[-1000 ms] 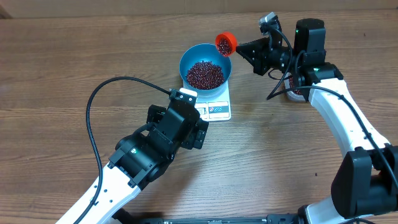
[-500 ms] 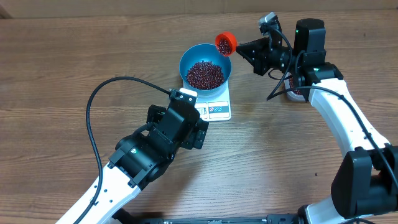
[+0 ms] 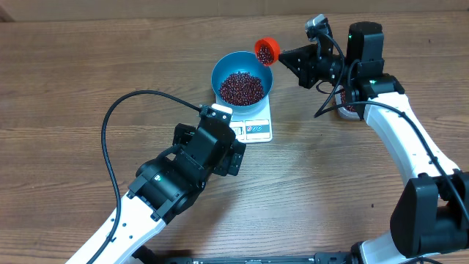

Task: Scoop item into bowl and weigh 150g on scale
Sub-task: 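Tilt the red cup to pour beans into the teal bowl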

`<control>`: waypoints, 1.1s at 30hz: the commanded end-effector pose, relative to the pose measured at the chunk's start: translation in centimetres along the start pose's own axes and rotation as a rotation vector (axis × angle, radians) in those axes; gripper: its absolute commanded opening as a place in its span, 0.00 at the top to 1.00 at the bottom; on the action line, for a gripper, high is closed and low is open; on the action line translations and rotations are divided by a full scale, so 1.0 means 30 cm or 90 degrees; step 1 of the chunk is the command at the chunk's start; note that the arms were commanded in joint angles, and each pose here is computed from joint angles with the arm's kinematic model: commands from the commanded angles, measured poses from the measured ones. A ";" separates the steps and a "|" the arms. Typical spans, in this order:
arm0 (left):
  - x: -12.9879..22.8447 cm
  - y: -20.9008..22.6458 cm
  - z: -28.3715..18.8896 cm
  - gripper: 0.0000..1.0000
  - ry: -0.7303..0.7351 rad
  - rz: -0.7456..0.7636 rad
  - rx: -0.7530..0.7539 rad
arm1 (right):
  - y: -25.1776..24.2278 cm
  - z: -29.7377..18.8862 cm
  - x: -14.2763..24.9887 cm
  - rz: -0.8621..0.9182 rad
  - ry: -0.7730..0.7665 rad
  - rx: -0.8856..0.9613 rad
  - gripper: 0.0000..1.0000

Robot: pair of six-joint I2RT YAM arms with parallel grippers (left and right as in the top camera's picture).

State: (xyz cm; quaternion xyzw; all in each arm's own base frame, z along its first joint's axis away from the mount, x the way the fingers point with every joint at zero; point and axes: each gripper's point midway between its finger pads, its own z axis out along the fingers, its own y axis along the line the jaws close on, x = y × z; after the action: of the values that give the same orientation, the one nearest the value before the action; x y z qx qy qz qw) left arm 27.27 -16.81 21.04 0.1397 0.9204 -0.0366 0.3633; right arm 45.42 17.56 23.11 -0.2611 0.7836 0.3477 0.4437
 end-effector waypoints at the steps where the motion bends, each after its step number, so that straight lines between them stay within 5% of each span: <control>1: 0.004 0.012 0.008 0.00 0.004 0.002 -0.008 | -0.009 0.008 0.005 -0.014 0.003 0.017 0.96; 33: 0.004 0.012 0.008 0.01 0.004 0.002 -0.008 | -0.017 0.022 0.011 0.004 0.010 0.041 0.96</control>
State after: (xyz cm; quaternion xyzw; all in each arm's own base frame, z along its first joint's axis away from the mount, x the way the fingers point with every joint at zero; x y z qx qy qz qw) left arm 27.27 -16.81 21.04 0.1397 0.9204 -0.0366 0.3633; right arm 45.57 18.04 22.72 -0.2478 0.7946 0.3387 0.4387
